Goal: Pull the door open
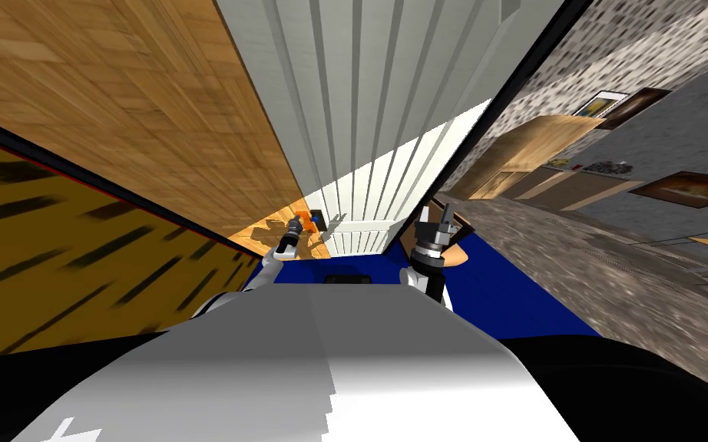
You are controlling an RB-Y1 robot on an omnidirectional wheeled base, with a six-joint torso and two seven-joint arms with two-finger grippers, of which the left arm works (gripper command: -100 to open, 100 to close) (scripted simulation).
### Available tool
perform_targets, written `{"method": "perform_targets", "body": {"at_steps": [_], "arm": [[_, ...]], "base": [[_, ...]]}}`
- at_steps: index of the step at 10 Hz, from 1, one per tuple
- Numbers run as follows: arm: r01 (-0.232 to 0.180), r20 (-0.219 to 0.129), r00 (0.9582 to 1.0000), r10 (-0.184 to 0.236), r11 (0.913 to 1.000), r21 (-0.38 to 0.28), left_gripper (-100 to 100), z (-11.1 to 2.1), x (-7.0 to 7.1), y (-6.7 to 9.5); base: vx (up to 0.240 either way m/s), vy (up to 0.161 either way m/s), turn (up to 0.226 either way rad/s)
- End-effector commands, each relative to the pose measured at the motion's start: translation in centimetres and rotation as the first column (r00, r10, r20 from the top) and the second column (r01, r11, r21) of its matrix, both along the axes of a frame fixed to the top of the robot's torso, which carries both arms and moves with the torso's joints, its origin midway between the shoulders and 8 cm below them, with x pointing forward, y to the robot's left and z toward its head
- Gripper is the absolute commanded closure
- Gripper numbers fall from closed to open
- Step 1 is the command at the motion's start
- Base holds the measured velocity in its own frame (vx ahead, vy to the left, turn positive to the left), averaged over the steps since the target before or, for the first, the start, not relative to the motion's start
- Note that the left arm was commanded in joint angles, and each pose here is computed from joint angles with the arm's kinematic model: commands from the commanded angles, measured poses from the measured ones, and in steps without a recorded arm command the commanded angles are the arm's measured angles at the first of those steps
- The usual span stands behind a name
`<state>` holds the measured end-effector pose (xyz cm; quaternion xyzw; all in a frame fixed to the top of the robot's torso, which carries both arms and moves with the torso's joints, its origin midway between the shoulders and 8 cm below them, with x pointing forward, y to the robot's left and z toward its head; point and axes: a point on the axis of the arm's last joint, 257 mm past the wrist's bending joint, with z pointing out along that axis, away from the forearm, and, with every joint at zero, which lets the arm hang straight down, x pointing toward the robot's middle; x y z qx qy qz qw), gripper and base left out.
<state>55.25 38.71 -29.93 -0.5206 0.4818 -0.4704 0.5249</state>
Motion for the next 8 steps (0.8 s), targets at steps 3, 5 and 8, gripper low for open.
{"method": "perform_targets", "body": {"at_steps": [3, 5, 8], "arm": [[-0.005, -0.005, 1.0, 0.005, 1.0, 0.001, 100, -0.2, -0.2, 0.3], [-0.03, -0.028, 0.9992, 0.03, 0.9995, 0.012, 100, -1.0, -1.2, 2.3], [-0.013, -0.019, 0.9997, 0.013, 0.9999, 0.006, -100, -0.6, -1.2, 1.3]], "base": [[-0.008, 0.003, -0.002], [-0.163, 0.101, 0.117], [-0.154, 0.04, 0.018]]}}
